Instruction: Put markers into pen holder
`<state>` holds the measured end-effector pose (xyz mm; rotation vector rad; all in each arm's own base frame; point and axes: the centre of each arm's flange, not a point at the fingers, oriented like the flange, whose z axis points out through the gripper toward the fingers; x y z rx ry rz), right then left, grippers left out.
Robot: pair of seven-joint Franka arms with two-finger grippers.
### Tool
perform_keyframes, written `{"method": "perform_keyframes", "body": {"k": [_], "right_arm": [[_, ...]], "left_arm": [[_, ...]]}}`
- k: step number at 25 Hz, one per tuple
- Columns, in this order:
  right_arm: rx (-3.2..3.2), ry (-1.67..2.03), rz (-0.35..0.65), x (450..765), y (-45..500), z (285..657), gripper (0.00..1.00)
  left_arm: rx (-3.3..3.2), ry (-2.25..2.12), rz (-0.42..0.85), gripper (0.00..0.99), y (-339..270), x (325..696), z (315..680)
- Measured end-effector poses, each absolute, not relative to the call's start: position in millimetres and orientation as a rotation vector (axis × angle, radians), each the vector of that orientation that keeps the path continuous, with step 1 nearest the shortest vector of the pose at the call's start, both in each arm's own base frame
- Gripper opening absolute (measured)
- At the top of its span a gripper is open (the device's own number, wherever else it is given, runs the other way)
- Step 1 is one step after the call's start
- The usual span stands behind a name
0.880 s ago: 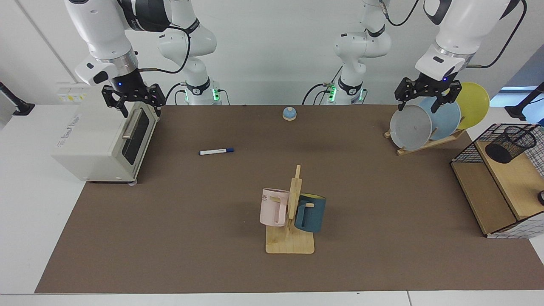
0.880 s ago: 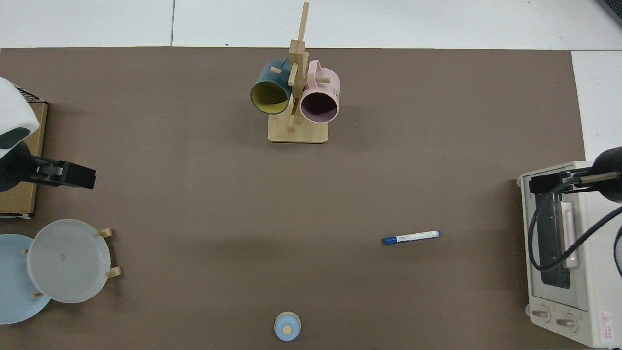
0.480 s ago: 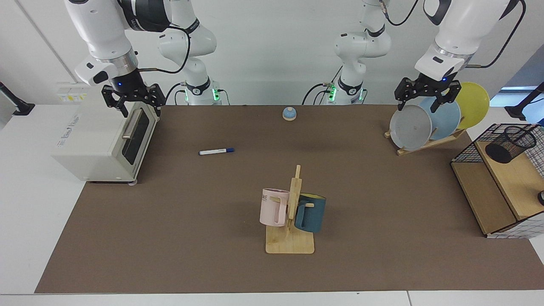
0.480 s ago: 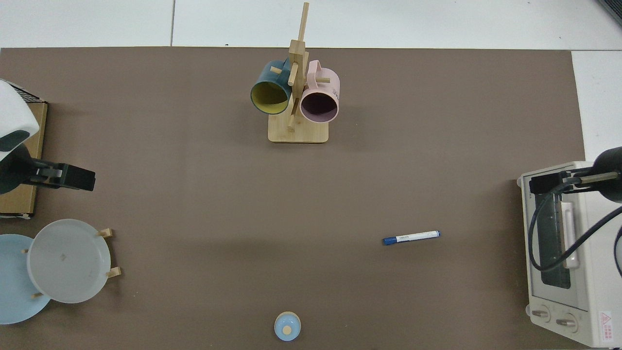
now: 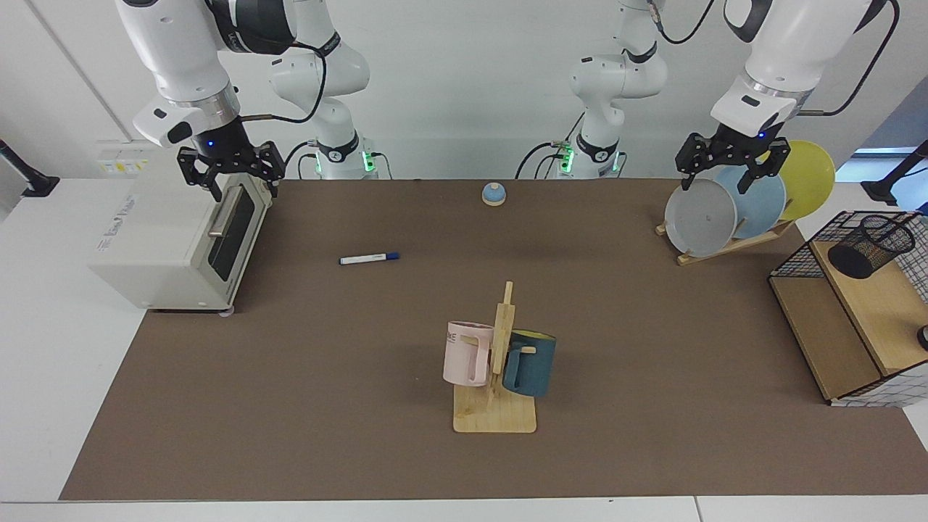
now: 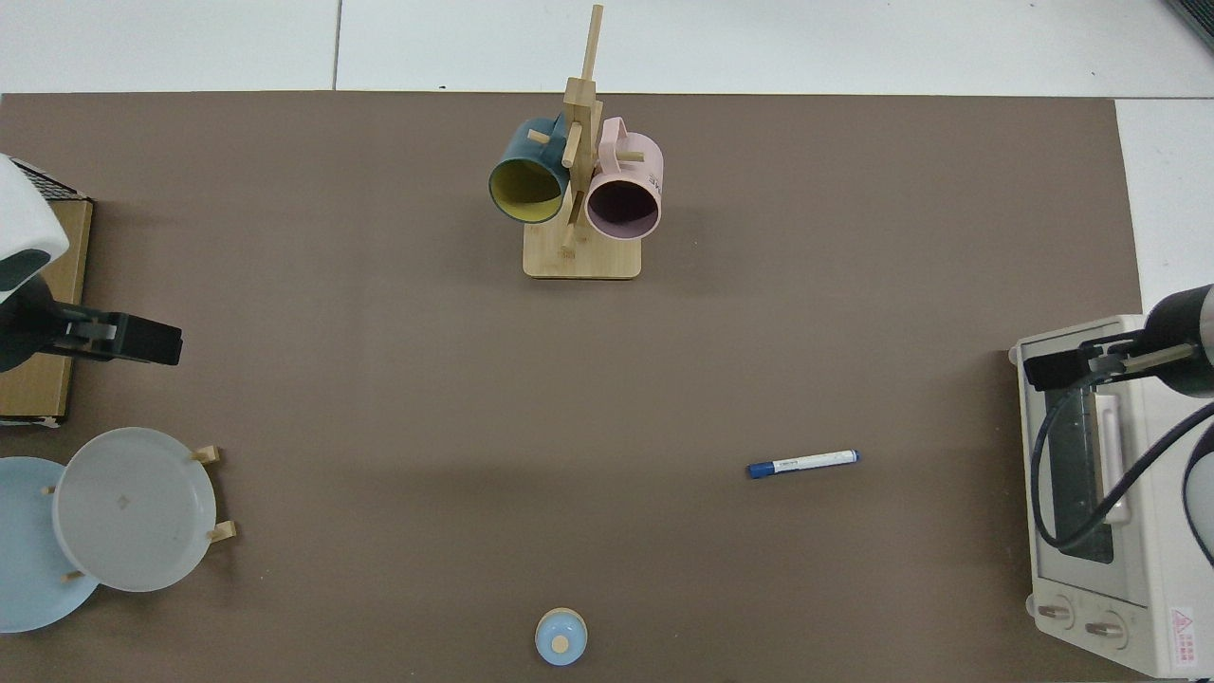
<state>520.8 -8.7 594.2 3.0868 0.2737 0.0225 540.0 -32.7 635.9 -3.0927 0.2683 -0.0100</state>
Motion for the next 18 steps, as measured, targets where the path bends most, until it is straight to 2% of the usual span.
{"method": "perform_keyframes", "body": {"k": [7, 12, 18], "right_arm": [[2.999, 0.911, -0.102, 514.7, 1.8, 553.6, 1.00], [2.849, 1.390, -0.100, 512.7, 32.1, 510.7, 1.00], [2.690, 1.697, -0.131, 497.3, 68.3, 443.1, 1.00]], "left_arm": [[-3.093, 0.268, -0.010, 0.991, -32.6, 539.9, 635.9], [-3.093, 0.269, -0.010, 0.991, -32.9, 539.8, 636.0], [-3.093, 0.269, -0.010, 0.991, -32.8, 539.8, 636.1]]}}
